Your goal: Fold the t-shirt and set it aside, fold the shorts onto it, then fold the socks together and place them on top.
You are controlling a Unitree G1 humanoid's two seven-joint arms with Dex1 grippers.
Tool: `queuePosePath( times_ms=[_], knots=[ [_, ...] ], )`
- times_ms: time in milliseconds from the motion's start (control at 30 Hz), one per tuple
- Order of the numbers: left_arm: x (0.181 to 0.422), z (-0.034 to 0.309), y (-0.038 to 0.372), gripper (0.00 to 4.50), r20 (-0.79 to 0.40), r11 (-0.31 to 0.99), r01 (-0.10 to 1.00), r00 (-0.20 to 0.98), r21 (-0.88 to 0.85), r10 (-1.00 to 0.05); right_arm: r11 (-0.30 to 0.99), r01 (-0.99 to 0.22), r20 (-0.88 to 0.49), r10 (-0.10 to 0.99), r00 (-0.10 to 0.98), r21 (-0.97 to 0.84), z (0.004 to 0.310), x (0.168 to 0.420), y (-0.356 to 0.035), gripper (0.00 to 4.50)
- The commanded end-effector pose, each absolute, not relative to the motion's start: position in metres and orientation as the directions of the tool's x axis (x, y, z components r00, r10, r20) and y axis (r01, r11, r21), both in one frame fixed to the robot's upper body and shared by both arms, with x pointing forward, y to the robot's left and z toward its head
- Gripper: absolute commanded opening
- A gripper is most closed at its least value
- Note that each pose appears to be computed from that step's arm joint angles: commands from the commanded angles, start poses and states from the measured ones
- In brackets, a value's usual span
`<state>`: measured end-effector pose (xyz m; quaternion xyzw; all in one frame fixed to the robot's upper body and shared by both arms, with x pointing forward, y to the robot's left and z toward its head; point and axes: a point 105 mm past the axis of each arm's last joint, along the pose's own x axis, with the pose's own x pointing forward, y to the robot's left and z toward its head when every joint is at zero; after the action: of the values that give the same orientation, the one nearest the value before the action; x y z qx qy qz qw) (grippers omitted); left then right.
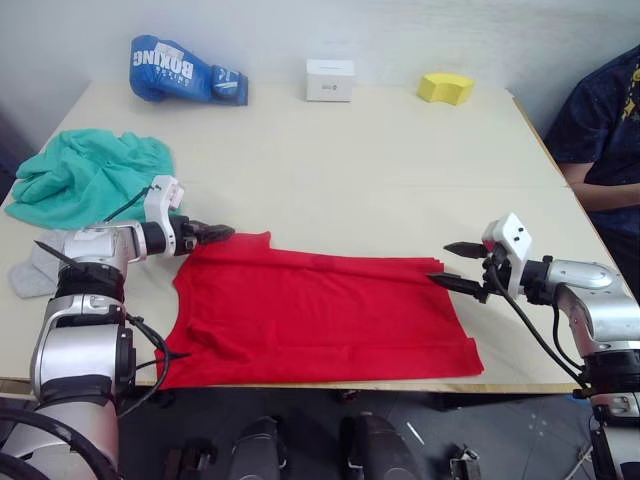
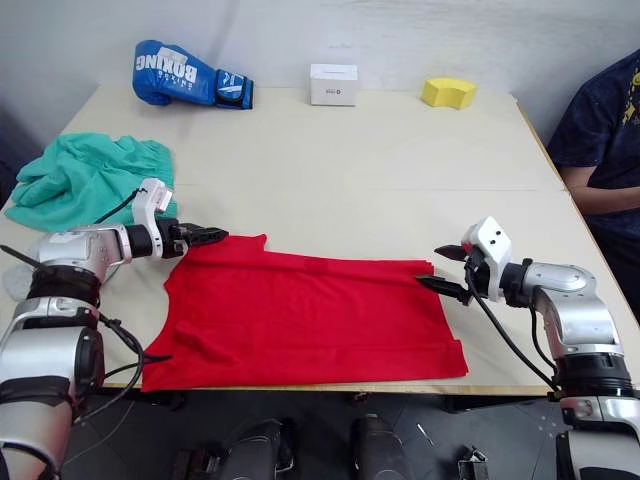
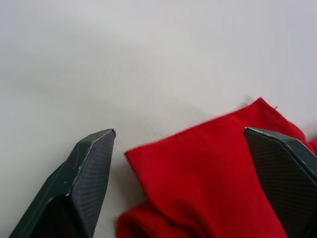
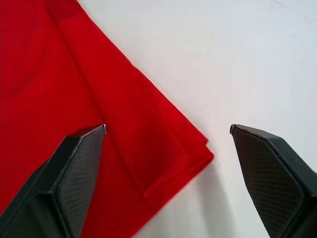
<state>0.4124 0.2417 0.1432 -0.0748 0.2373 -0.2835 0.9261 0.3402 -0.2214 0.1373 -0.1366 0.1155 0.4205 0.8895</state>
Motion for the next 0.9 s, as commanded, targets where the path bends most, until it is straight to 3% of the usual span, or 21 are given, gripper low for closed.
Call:
queuePosePath(
  times_ms=[33,467,533,633,900],
  knots=[
    [0.413,0.141,0.246,3.91,-0.419,0.837,0.494,0.726,-0.234,-0.545,0.607,-0.775,-0.279,0.724,0.631,-0.178,0.151,0.341,-0.220,4.11],
    [0.408,0.150,0.249,0.03,-0.393,0.800,0.566,0.701,-0.201,-0.595,0.600,-0.769,-0.324,0.699,0.638,-0.221,0.146,0.345,-0.228,4.11],
    [0.407,0.151,0.247,0.03,-0.383,0.792,0.580,0.698,-0.193,-0.605,0.594,-0.772,-0.327,0.701,0.634,-0.224,0.144,0.346,-0.227,4.11],
    [0.407,0.150,0.247,0.00,-0.381,0.790,0.584,0.698,-0.185,-0.606,0.578,-0.785,-0.339,0.710,0.618,-0.223,0.141,0.346,-0.224,3.56],
    [0.406,0.152,0.248,0.00,-0.372,0.790,0.587,0.703,-0.177,-0.606,0.565,-0.795,-0.343,0.717,0.606,-0.222,0.137,0.347,-0.223,0.80]
  ],
)
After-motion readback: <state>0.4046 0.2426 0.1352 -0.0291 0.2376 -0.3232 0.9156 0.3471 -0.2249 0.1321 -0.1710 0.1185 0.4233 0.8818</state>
